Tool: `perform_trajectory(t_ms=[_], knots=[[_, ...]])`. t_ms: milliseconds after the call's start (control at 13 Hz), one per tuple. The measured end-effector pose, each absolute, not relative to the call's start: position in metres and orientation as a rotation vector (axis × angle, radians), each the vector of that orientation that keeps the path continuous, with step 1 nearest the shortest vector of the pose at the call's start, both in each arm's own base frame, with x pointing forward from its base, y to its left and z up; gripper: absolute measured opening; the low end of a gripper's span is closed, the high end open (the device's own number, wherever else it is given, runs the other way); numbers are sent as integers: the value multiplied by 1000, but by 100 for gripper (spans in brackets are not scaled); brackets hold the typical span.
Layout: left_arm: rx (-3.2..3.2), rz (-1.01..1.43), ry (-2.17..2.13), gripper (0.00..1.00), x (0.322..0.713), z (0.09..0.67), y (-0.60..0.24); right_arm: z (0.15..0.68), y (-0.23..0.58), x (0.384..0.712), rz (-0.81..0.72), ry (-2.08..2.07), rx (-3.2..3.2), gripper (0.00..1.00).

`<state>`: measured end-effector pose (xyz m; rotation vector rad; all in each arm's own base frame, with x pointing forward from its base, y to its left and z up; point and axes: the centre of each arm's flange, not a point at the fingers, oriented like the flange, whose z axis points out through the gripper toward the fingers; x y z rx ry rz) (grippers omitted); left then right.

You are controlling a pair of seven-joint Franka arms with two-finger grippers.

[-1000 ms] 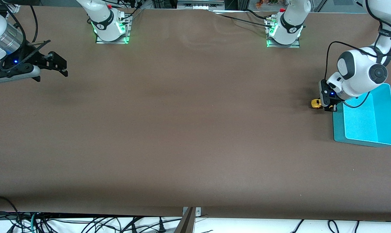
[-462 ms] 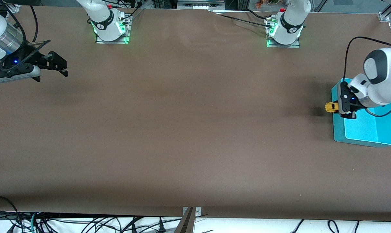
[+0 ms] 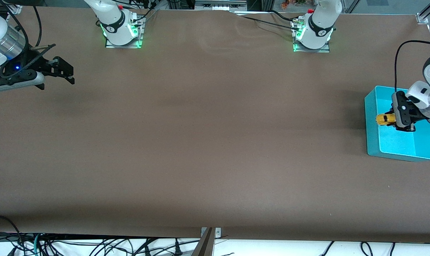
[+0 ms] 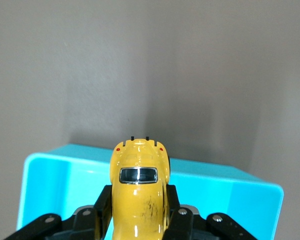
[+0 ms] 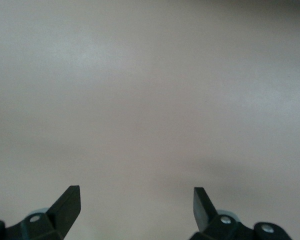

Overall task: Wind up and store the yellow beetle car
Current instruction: 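Lower the held car into the cyan bin with the left gripper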

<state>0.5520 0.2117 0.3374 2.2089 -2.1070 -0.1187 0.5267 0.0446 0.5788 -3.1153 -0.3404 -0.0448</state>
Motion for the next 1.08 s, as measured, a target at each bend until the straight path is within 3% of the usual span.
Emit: perform_trajectory(t_ms=[538,1077], knots=[[2098,-51,-2187,46,514,243,323,579,45,527,-45,-342,-3115,100],[2062,-38,-2175,46,509,187,323,579,47,527,-45,-348,-3115,100]])
